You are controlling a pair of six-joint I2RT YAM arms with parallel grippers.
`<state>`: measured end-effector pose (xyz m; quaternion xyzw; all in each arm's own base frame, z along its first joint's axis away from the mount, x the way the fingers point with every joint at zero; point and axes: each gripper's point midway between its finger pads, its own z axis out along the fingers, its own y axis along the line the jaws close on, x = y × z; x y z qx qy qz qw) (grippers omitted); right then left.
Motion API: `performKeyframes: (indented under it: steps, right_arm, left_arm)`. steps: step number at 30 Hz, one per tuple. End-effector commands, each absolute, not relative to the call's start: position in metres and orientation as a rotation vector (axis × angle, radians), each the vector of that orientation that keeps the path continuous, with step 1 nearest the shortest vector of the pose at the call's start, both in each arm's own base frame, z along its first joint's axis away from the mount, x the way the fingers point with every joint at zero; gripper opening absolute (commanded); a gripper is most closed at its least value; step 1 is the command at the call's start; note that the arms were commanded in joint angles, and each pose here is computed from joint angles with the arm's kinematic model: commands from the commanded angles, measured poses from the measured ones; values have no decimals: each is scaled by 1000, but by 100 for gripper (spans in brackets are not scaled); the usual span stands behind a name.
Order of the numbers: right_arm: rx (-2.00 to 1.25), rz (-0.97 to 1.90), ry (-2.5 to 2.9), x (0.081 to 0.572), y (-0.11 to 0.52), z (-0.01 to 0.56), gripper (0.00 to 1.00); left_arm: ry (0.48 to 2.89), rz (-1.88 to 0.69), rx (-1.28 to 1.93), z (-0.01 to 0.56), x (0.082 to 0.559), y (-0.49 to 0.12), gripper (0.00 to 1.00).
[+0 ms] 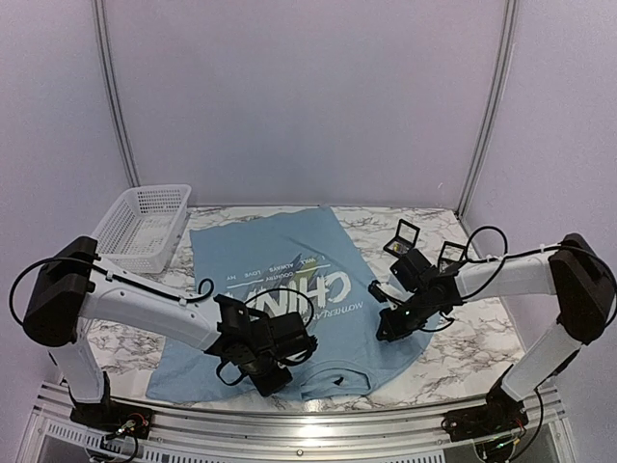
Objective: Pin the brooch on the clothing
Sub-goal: Smooth out the flattened clothing at the center of the board.
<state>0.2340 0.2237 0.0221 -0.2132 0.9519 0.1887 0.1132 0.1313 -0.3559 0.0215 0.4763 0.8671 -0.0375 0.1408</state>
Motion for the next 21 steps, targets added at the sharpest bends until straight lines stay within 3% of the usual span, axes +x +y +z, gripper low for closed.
performKeyframes:
  steps: [1,8,13,17,21]
  right_arm:
    - [-565,520,2873,210,205,10,0]
    - [-594,536,2929,175,207,21,0]
    - [-661,548,2939,166,215,45,0]
    - [-666,572,2744,222,239,101,0]
    - [-730,513,2547,306,273,134,0]
  left_arm:
    - [2648,-113,1478,12,87,-321,26]
    - [2817,-161,1594,-11,22,-299,27]
    - [2746,-289,1564,21,18,-309,44]
    - [2643,-392,1362,74,70,-325,58]
    - [2627,-426,936,118,167,-311,62]
